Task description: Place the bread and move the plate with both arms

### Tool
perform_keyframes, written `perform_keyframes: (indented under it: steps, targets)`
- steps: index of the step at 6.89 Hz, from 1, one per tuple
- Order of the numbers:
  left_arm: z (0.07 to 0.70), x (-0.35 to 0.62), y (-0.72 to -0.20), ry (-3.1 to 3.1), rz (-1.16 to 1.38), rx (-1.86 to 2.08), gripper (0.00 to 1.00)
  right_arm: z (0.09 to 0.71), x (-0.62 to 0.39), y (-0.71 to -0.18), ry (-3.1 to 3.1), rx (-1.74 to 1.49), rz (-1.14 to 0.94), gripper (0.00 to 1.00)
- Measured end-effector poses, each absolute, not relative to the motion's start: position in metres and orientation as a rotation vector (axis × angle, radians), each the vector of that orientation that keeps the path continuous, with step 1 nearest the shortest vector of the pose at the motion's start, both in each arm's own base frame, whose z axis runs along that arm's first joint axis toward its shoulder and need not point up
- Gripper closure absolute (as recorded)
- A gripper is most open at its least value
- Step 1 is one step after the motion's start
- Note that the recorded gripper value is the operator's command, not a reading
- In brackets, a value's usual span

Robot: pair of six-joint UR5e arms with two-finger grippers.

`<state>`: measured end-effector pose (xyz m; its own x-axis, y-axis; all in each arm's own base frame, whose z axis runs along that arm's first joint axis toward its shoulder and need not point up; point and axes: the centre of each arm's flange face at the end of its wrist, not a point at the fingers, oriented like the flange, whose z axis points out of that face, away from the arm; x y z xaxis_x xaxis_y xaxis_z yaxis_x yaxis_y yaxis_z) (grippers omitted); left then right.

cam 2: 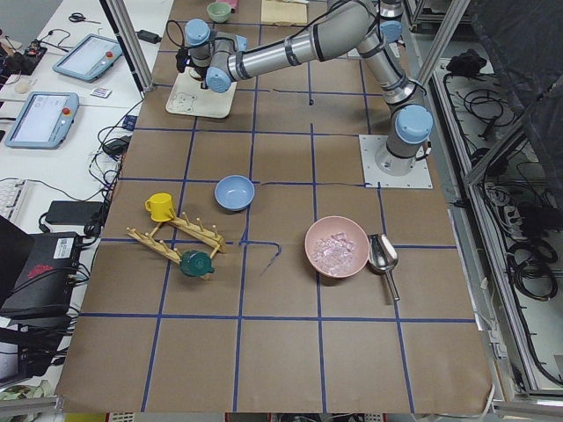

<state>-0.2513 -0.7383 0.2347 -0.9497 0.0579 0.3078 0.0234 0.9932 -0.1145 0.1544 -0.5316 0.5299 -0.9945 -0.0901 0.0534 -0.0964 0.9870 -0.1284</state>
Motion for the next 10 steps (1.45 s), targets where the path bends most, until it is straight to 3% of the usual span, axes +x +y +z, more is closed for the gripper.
perform_keyframes:
  steps: [1,2,6,10]
  targets:
    - [0.227,-0.253,-0.748,-2.812,0.163,-0.068,0.2,0.53,0.154,-0.531,-3.084,0.144,0.201,0.0]
    - [0.22,-0.254,-0.753,-2.792,0.156,-0.063,0.0,0.53,0.154,-0.531,-3.084,0.143,0.201,0.0]
    - [0.256,-0.232,-0.752,-2.776,0.164,-0.014,0.0,0.53,0.154,-0.531,-3.084,0.142,0.201,0.0]
    - [0.386,-0.151,-0.689,-2.999,-0.057,0.122,0.0,0.53,0.155,-0.531,-3.084,0.145,0.201,0.0]
